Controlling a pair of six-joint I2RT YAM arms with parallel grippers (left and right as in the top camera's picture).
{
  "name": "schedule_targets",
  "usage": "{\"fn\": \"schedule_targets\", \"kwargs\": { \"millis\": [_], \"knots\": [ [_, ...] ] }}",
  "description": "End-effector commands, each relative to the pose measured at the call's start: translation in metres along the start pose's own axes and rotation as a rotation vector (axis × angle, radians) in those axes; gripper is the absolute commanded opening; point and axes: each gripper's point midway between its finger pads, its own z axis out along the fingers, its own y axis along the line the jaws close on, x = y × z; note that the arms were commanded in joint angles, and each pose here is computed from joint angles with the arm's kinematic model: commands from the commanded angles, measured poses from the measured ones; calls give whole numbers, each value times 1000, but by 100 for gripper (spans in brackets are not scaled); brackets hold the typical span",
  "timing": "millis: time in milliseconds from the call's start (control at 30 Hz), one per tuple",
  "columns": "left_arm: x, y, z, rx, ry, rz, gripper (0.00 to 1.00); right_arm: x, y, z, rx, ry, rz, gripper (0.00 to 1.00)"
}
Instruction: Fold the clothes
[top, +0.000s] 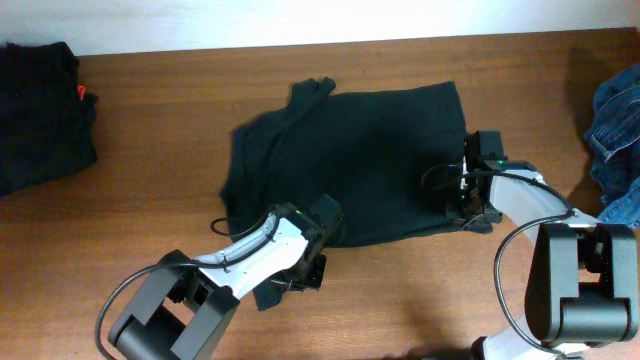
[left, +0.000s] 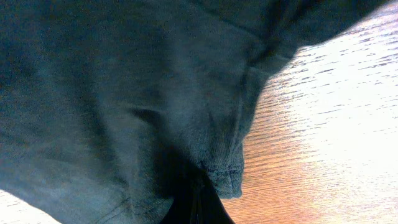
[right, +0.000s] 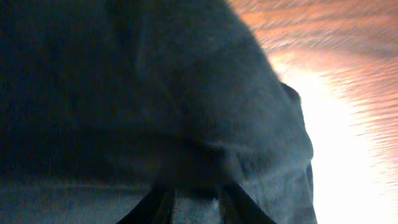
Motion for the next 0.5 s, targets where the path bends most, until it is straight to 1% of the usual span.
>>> {"fn": "schedule_targets", "kwargs": {
  "millis": [0, 100, 133, 200, 300, 467],
  "knots": [
    [22, -3, 17, 31, 92, 24, 0, 5, -16, 7, 92, 9, 8, 28],
    [24, -3, 18, 36, 102, 24, 0, 10, -12, 7, 64, 29, 6, 28],
    [25, -4, 18, 38, 103, 24, 0, 13, -11, 7, 56, 41, 5, 34],
    [25, -5, 18, 45, 105, 36, 0, 19, -10, 7, 50, 65, 2, 41],
    [26, -6, 18, 49, 110, 37, 0, 29, -11, 6, 55, 105, -2, 46],
    [35, -34, 13, 217, 161, 91, 0, 39, 1, 5, -19, 151, 0, 69]
  ]
}}
